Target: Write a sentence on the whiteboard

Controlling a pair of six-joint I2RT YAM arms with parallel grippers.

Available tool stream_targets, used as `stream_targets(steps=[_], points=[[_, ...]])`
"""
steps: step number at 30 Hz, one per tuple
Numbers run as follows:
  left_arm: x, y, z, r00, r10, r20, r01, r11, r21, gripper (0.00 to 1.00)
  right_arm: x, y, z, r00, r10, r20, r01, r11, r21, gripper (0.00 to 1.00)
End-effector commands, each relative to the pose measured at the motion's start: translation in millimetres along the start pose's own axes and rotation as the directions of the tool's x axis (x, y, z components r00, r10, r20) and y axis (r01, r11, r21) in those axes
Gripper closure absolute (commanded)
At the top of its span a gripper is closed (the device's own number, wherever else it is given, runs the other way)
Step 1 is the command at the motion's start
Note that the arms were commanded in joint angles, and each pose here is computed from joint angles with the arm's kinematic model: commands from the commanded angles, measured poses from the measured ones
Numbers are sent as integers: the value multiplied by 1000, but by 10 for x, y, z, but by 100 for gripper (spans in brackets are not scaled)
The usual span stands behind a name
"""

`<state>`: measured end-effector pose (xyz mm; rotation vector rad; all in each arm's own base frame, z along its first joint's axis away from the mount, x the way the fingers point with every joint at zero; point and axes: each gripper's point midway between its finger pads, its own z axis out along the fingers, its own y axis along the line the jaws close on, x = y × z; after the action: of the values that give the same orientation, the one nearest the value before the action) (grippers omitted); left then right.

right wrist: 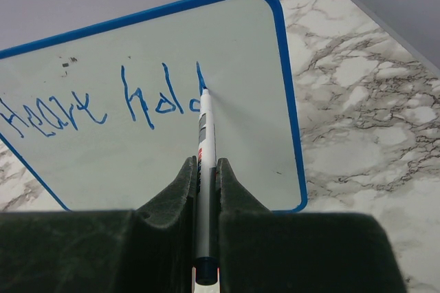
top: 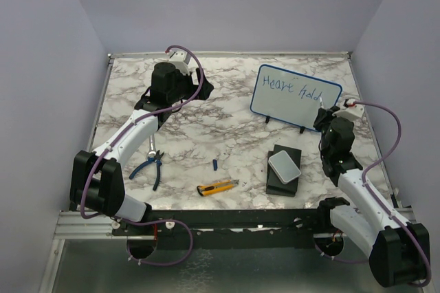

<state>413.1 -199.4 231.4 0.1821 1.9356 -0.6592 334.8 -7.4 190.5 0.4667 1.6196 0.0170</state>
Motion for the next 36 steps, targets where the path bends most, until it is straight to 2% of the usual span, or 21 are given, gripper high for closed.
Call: stream_targets(steps=[1,13,25,36], points=[[-81,-10,-65,1000,3,29,-4,1000,12,12,169,-103,-38,999,-4,-50,6,1000,30,100],[-115,34,-84,999,2,38,-2,1000,1,12,69,-180,-72,1000,1,-18,0,997,72,99],[-126,63,-88,999,-4,41,4,1000,-5,12,-265,-59,-219,999,2,53,-2,1000,-2,100],[-149,65,-105,999,-1,47,1,1000,-5,13,-358,-61,-199,997,20,80,-19,1000,-23,99]])
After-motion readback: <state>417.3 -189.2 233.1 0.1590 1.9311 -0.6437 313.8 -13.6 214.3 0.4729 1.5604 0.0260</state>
